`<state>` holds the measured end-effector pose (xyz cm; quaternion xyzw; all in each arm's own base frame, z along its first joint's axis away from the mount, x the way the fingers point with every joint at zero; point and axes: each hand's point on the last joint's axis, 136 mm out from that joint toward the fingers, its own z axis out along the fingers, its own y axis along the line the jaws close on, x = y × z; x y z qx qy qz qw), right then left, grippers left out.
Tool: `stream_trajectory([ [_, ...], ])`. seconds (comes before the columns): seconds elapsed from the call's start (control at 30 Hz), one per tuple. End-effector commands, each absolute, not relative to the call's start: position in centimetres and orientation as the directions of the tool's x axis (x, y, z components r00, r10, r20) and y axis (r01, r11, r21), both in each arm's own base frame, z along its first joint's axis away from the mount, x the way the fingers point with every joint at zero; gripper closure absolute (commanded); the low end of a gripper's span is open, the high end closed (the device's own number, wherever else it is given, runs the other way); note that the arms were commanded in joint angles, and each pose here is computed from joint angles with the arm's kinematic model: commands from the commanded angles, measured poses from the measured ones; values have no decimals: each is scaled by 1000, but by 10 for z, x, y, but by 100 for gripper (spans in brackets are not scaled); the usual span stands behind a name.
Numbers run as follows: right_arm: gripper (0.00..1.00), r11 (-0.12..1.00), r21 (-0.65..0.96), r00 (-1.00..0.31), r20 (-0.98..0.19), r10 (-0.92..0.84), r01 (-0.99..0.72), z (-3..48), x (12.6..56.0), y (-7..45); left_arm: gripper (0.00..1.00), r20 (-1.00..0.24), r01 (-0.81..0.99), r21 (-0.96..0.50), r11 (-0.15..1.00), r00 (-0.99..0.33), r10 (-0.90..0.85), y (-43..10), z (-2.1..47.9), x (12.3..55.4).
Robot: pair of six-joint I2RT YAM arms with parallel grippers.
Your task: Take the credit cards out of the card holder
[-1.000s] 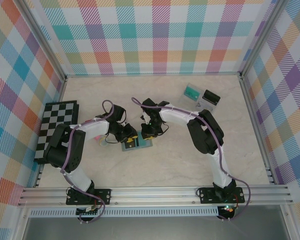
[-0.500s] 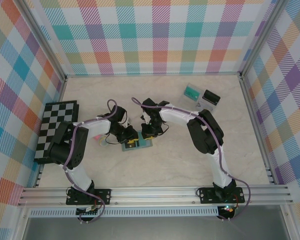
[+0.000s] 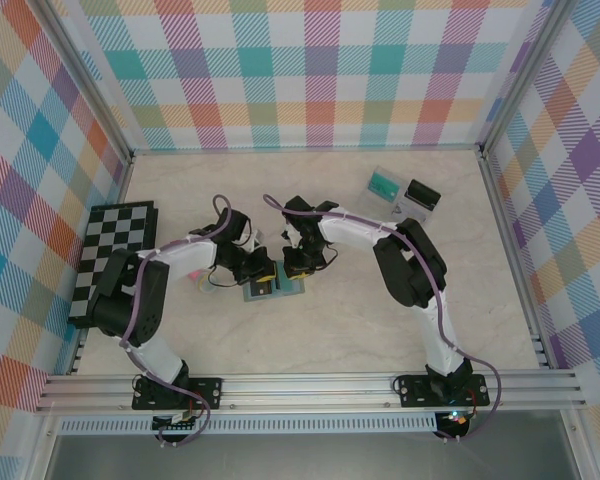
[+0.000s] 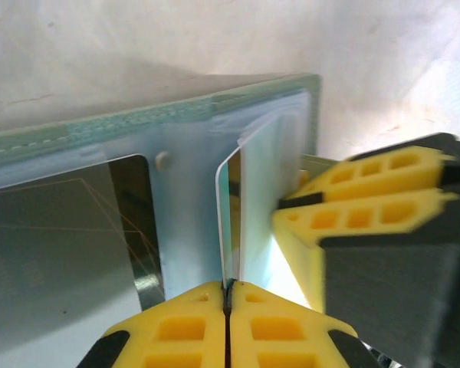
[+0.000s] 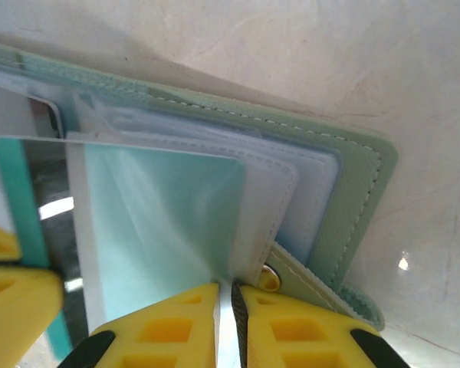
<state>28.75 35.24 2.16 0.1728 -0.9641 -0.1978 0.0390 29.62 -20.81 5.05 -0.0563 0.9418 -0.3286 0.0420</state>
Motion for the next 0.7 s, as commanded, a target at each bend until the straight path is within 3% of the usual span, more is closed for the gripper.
stream_trajectory([
  [0.0,84,919,266,-937,114,-330,-291,-22,277,324,96,-97,-37,-615,788,-988,-122,-200,57,296],
  [0.23,84,920,276,-943,108,-316,-277,-17,279,325,100,-100,-51,-552,832,-987,-127,-182,61,283],
  [0.37,83,888,362,-943,65,-328,-284,2,283,338,100,-145,-39,-516,856,-980,-133,-171,78,280],
  [0.57,74,805,492,-940,-108,-322,-333,70,301,353,100,-253,1,-525,851,-955,-155,-168,125,288],
  [0.67,60,757,555,-938,-190,-289,-345,109,307,351,100,-280,-2,-576,817,-939,-199,-173,151,292],
])
